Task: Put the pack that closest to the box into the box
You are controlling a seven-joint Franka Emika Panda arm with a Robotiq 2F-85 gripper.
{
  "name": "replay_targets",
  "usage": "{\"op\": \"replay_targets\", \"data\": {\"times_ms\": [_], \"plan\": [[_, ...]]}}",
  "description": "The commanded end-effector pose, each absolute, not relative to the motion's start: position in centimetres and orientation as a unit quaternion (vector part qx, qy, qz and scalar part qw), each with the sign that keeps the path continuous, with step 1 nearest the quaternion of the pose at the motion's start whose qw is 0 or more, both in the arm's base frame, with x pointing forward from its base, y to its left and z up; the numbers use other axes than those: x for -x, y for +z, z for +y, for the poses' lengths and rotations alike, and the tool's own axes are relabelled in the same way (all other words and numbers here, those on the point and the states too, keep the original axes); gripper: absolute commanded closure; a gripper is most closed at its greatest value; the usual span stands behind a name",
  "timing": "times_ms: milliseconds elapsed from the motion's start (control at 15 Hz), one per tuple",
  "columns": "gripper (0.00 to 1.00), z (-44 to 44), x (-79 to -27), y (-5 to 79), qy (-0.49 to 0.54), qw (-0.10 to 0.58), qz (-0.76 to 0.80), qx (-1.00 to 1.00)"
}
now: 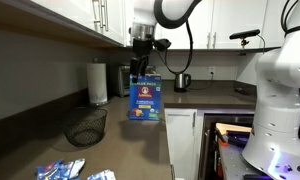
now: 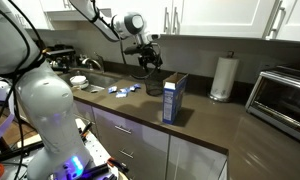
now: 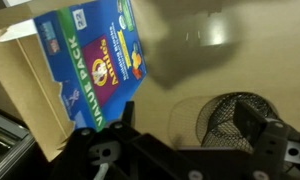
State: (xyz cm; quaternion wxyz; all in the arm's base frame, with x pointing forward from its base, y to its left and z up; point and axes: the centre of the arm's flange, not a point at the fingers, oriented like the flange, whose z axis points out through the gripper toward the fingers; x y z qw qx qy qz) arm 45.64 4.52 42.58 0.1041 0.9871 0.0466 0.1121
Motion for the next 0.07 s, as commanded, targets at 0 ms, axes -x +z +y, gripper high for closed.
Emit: {"op": "replay_targets", "data": {"times_ms": [0], "plan": [[0.0,6.07,-44.03,40.51,0.085,0.087,0.098,-0.988]]}}
